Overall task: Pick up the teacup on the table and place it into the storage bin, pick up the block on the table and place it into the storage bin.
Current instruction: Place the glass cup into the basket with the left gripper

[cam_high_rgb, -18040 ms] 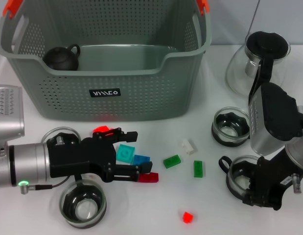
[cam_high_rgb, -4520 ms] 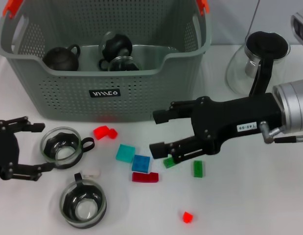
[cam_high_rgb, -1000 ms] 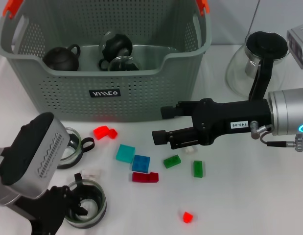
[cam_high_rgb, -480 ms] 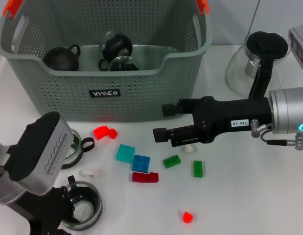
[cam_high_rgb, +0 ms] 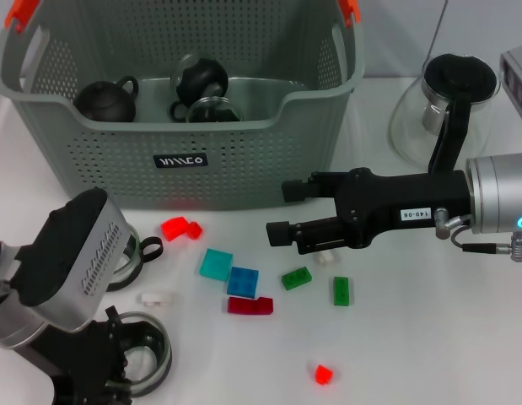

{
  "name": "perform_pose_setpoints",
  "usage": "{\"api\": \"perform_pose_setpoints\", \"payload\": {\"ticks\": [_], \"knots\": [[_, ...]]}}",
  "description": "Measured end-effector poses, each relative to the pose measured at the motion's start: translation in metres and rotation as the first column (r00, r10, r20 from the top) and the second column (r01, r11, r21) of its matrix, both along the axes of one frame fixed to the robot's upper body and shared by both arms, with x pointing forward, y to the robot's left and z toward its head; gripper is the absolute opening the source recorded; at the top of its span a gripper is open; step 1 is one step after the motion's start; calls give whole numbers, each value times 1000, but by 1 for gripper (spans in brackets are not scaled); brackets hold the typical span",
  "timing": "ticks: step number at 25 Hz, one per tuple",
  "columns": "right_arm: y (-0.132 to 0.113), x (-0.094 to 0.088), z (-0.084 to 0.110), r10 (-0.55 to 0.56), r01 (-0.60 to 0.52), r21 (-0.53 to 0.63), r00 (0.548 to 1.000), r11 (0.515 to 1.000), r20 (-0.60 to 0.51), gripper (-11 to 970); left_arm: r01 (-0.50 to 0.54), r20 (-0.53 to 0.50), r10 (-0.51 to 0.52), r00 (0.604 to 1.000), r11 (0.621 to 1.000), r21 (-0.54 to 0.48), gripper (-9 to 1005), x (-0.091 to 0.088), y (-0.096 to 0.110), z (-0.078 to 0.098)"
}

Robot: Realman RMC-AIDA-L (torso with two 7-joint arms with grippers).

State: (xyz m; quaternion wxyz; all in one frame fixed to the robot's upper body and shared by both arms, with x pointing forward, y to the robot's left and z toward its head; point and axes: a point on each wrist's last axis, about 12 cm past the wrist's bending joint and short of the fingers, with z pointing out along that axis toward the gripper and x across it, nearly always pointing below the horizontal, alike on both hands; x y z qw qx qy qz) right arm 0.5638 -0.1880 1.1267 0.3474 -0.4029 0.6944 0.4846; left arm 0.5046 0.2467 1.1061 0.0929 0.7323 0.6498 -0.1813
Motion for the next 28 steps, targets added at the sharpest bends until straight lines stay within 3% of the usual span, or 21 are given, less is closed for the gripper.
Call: {"api": "perform_pose_setpoints", "payload": {"ticks": [10,28], "knots": [[-3,1,1,-3,3,-4,1000,1000,9,928,-34,-41,34,999,999,-18,77,2,0,4],[-7,2,0,-26,26,7,1000,1000,7,928,-72,74,71,995,997,11,120,16,-4,4]]}}
